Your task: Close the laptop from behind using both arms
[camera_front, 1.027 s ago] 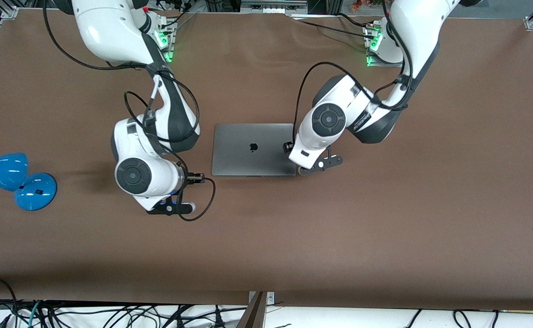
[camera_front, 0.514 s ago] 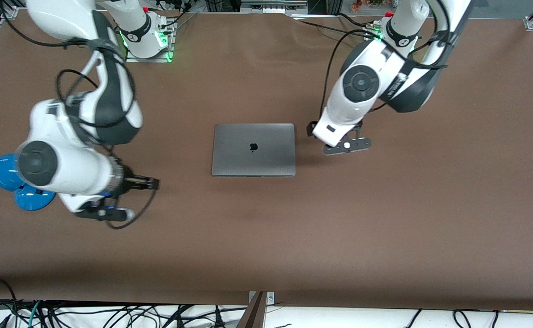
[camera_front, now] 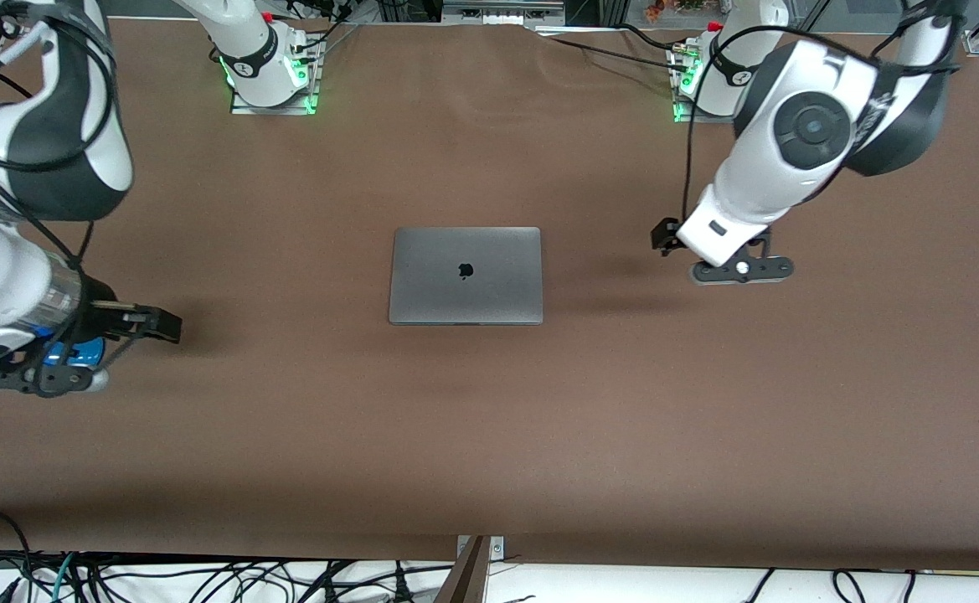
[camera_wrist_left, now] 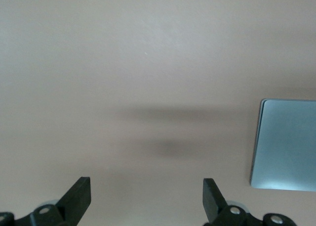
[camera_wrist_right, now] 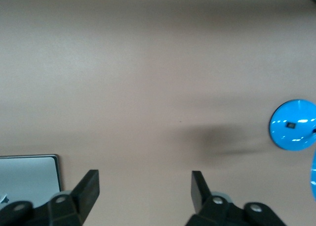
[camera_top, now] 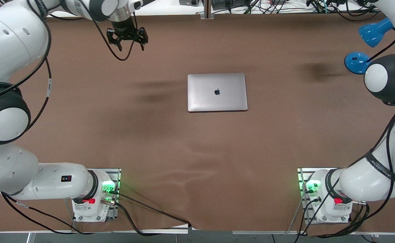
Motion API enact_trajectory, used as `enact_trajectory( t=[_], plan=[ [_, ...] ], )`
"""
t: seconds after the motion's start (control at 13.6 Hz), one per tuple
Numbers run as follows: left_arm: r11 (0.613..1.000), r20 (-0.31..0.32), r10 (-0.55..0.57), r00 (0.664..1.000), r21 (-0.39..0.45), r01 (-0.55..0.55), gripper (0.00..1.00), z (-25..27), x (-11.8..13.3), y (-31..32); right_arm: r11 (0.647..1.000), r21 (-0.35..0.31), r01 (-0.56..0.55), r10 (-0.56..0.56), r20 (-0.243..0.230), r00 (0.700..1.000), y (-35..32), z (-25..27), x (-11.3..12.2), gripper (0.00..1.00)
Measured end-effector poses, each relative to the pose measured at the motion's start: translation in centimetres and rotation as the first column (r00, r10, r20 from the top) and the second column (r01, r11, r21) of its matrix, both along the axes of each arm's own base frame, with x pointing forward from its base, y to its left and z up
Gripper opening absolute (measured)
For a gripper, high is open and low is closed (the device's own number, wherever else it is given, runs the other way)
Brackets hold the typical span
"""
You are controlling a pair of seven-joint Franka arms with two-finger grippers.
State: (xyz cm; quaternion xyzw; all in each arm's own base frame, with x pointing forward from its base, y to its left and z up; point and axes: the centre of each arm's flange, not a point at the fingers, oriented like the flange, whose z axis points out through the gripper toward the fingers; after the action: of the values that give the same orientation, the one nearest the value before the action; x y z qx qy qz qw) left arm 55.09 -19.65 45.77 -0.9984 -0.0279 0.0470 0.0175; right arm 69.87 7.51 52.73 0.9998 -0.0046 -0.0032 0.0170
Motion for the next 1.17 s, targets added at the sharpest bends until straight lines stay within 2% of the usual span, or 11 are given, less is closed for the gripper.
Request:
enact_trajectory(
  t=[0.07, 0.22, 0.37, 0.66, 0.88, 1.17],
  plan=[
    [1.000, 0.012, -0.012, 1.000, 0.001, 0.012, 1.00, 0.9, 0.0, 0.7, 1.000, 0.003, -0.016, 0.016, 0.015, 1.000, -0.7, 0.6, -0.1, 0.96],
    [1.000, 0.028, -0.024, 0.999, 0.006, 0.024, 1.00, 2.0, 0.0, 2.0, 0.999, 0.005, -0.043, 0.043, 0.062, 0.997, -2.5, 1.8, -0.1, 0.99],
    [0.999, 0.028, -0.031, 0.999, 0.014, 0.031, 1.00, 2.6, 0.1, 3.2, 0.999, 0.006, -0.049, 0.049, 0.082, 0.995, -4.0, 2.6, -0.5, 1.00],
    [0.998, 0.040, -0.052, 0.998, 0.024, 0.051, 1.00, 5.3, 0.5, 5.5, 0.999, 0.016, -0.030, 0.028, 0.092, 0.995, -6.1, 1.8, -0.9, 1.00],
    [0.997, 0.050, -0.074, 0.996, 0.027, 0.073, 1.00, 9.2, 0.4, 7.4, 0.999, 0.041, -0.030, 0.027, 0.078, 0.997, -6.6, 0.3, -1.1, 1.00],
    [0.997, 0.065, -0.079, 0.995, 0.025, 0.077, 1.00, 14.5, 0.1, 9.8, 0.998, 0.046, -0.038, 0.034, 0.083, 0.996, -6.1, 0.7, -1.4, 1.00]
  ],
)
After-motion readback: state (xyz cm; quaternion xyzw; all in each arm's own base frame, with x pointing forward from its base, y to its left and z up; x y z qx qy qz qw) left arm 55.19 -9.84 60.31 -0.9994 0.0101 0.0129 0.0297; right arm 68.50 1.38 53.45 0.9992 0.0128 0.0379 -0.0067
